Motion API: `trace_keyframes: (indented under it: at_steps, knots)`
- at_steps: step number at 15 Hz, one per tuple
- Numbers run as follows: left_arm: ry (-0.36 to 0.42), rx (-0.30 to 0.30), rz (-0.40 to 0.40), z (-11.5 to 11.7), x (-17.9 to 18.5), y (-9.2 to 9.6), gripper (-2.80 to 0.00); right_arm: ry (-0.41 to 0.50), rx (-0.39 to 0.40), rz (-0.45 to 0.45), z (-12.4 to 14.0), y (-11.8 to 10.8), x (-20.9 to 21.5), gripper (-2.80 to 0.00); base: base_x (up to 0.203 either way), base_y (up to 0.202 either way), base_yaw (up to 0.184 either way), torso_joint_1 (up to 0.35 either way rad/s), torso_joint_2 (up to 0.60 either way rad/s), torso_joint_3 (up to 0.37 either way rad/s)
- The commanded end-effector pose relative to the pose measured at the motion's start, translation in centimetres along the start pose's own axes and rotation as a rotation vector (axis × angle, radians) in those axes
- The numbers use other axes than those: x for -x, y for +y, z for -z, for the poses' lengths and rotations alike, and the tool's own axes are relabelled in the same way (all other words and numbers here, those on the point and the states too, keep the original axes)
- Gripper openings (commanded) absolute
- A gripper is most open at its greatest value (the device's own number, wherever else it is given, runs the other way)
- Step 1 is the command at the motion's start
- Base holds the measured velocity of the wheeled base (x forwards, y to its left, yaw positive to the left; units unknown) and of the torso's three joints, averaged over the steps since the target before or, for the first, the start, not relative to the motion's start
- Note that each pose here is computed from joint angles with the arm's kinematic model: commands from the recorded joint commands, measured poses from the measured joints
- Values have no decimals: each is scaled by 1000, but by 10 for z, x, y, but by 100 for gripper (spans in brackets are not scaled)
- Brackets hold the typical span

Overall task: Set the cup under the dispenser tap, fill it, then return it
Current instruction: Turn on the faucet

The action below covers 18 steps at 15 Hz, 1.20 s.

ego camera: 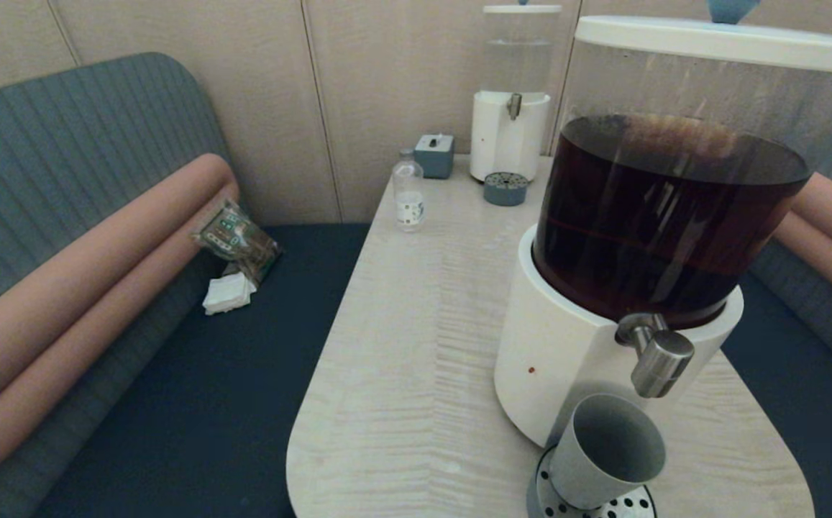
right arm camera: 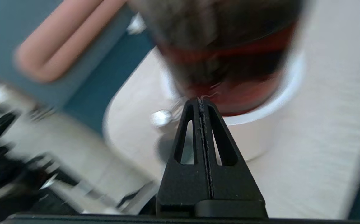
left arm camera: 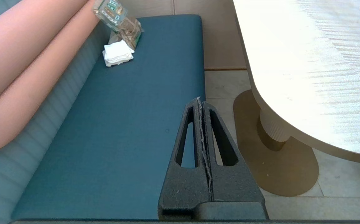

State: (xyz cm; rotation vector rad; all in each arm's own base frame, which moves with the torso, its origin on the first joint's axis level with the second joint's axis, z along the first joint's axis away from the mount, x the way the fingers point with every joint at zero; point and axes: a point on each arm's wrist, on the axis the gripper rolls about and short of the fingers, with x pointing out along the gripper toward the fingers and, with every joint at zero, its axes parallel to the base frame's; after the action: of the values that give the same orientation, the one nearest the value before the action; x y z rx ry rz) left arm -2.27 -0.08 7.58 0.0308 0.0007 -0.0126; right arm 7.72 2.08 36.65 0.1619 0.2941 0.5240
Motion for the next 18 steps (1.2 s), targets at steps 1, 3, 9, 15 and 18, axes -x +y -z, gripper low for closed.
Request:
trace_keyframes:
  at_steps: [1,3,9,15,18]
  knots:
    - [-1,0,0,0,0,0,-280,98,-23,-66,3,-2,-26,-280,0,0,0,0,0,0]
    - [-1,-1,0,0,0,0,-280,146,-31,-88,8,-2,-34,-280,0,0,0,0,0,0]
    - [-1,-1,0,0,0,0,-280,271,41,-82,41,-13,-52,-280,0,0,0,0,0,0]
    - [-1,0,0,0,0,0,-280,249,248,-119,57,-15,-54,-280,0,0,0,0,0,0]
    - [-1,0,0,0,0,0,-280,242,253,-115,54,-18,-65,-280,0,0,0,0,0,0]
